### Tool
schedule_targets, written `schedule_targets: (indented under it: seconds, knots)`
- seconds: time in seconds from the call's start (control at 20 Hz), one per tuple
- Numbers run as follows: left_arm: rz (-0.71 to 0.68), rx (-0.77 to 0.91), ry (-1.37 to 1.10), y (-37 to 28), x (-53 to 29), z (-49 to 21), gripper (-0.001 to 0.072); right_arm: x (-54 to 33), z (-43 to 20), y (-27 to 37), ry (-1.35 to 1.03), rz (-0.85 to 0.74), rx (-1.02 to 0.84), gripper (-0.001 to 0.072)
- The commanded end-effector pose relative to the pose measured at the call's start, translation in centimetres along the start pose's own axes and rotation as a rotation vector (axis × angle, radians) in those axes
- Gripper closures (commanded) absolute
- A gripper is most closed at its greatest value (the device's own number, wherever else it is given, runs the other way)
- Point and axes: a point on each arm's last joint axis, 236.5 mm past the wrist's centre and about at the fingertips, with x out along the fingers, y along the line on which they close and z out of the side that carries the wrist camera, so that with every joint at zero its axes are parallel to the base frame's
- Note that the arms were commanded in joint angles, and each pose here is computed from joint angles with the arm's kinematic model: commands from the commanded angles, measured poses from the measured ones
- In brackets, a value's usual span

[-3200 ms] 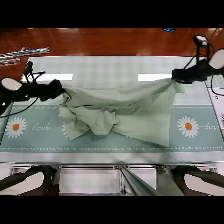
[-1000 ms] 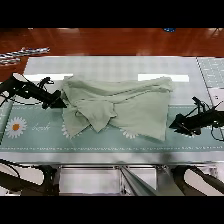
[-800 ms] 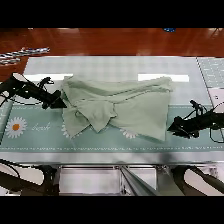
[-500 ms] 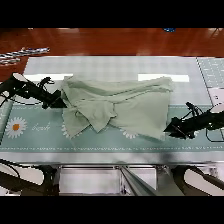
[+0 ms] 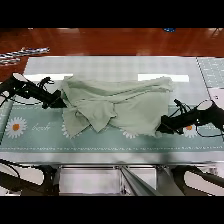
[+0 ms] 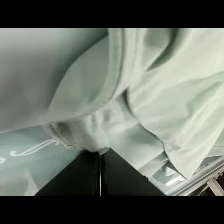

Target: Fold the shirts.

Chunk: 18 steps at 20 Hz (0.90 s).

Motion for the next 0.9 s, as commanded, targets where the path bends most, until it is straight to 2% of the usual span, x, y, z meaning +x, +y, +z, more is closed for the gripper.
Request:
schedule_targets:
  seconds: [0.0,0.15,0.25,0.4,0.5,0.65,0.85]
  knots:
    - [-0.003,0.013,-0.014,-0.6,-0.6,0.0,0.0690,-1.5,1.8,4.8,-0.037,0.067,-0.138,0.0692]
    - [-0.016,0.050,-0.109,-2.1,-4.0,0.9,0.0690,-7.6,5.0,9.1,-0.168,0.090,-0.265,0.0692]
    - [-0.087,0.093,-0.238,-4.7,-8.4,2.1,0.0690,-13.8,7.3,12.0,-0.332,0.101,-0.327,0.0692]
    - [-0.347,0.240,-0.530,-12.6,-18.4,2.0,0.0690,-24.0,8.5,14.9,-0.596,0.106,-0.380,0.0692]
    - [-0.462,0.315,-0.721,-16.6,-25.1,0.3,0.0690,-29.8,7.4,16.1,-0.752,0.109,-0.409,0.0692]
    - [-0.469,0.412,-0.913,-19.8,-31.8,-3.6,0.0690,-37.3,4.4,17.3,-0.966,0.078,-0.443,0.0692]
    - [-0.372,0.565,-1.122,-23.9,-38.1,-10.1,0.0690,-44.9,-1.3,19.9,-1.239,0.050,-0.487,0.0692]
